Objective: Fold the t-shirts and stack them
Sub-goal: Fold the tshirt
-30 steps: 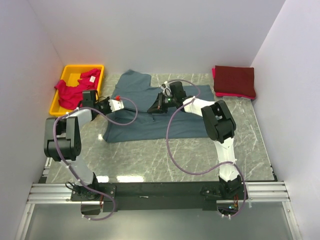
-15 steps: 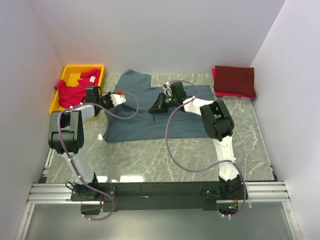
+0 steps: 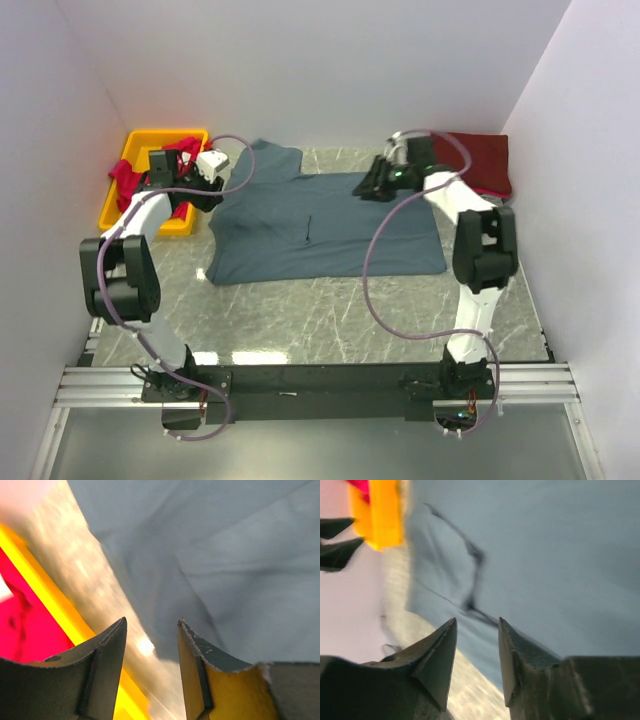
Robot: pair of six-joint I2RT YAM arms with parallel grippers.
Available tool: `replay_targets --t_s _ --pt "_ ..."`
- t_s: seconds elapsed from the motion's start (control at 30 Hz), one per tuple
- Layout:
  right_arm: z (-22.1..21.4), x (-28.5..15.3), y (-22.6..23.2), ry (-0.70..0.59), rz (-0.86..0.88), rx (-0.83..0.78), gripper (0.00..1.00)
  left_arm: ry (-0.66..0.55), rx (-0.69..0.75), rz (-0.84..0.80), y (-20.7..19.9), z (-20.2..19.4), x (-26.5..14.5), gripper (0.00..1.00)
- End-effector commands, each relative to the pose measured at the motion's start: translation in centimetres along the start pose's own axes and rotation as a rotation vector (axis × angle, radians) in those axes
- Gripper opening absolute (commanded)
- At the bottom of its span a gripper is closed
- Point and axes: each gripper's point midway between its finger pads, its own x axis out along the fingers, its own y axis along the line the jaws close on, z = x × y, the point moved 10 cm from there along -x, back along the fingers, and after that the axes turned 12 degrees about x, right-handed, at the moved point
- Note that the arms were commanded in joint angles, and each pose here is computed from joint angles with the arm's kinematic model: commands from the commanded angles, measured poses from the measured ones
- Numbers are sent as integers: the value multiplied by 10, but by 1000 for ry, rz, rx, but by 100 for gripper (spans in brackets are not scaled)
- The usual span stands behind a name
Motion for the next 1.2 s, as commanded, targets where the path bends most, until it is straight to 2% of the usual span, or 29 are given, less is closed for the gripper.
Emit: replay_targets --t_s 0.0,0.03,0.07,0.1,0.13,0.23,0.4,0.5,0.73,0.87,1.17 --pt "2 -60 -5 73 -188 -279 45 94 -224 -80 -32 5 -30 53" --pt "-9 -71 -15 151 -263 -255 44 119 -254 -100 -40 -1 -30 53" --pt "-10 -79 -27 171 -353 -289 44 150 -284 -132 -49 -4 -33 53" --pt "-15 -86 -39 215 -390 -343 42 164 -291 -177 -55 -7 -33 53" --pt "-20 -97 -51 250 -429 -327 42 175 -290 -228 -61 -8 -35 55" --pt "-33 -110 -76 327 -545 -348 41 234 -339 -253 -70 -15 -33 56" --pt "-42 -113 -107 360 -710 -392 38 322 -412 -277 -79 -28 -18 54" --pt "-40 -109 -122 350 -779 -413 37 441 -413 -259 -92 -44 -8 52" --pt "-49 -101 -149 399 -860 -405 36 614 -410 -274 -120 -82 -5 48" --pt "-59 -103 -151 425 -866 -394 36 668 -399 -284 -133 -95 -11 46" --pt "-107 -135 -145 501 -859 -395 36 692 -343 -301 -150 -93 -44 44"
